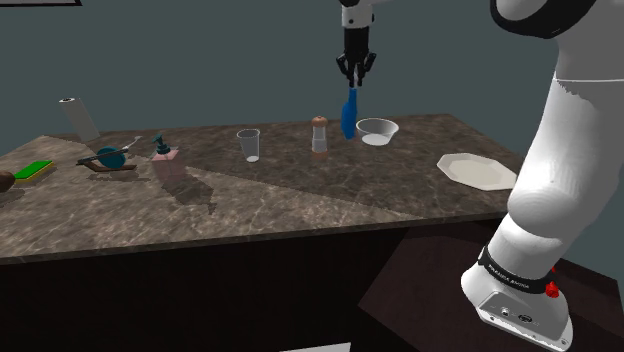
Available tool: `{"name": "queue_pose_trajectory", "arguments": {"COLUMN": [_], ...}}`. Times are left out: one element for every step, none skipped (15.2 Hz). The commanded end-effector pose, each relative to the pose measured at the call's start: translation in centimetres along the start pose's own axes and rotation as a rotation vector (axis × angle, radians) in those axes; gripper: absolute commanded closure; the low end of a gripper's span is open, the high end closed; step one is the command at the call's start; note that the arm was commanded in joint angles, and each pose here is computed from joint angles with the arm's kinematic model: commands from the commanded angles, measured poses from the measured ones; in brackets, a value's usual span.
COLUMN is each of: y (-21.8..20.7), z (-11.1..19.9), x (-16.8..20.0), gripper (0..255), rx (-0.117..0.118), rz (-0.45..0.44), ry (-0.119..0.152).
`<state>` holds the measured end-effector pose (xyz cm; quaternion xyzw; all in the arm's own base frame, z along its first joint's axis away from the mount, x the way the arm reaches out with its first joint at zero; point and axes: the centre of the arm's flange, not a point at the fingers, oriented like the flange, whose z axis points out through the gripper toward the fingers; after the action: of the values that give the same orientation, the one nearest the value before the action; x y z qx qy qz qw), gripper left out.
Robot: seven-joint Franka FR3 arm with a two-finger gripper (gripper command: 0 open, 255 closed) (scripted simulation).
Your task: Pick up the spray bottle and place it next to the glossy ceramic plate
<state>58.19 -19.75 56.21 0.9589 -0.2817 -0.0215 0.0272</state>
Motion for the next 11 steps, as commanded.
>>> {"name": "queue_pose_trajectory", "arguments": {"y": [2.4,3.6,4.8,5.9,7.1,8.2,9.4,10.5,11.7,12.9,14.0], "z": [-1.2,-1.8,-2.3,-2.9,-3.4,-4.0,-4.5,-5.1,-5.6,-6.2,-6.7], "x": [-0.4,-0.8,-1.1,-1.4,-1.7,-2.0,-2.3,-2.6,-3.0,-3.3,-3.6], "gripper": [255,255,255,255,255,255,255,255,255,255,255], "rx": [0.000,0.000,0.000,0.000,0.000,0.000,0.000,0.000,0.000,0.000,0.000], "rz": [-0.001,-0.001,-0.001,-0.001,-0.001,-0.001,-0.001,-0.001,-0.001,-0.001,-0.001], "ry": [0.000,0.000,0.000,0.000,0.000,0.000,0.000,0.000,0.000,0.000,0.000]}}
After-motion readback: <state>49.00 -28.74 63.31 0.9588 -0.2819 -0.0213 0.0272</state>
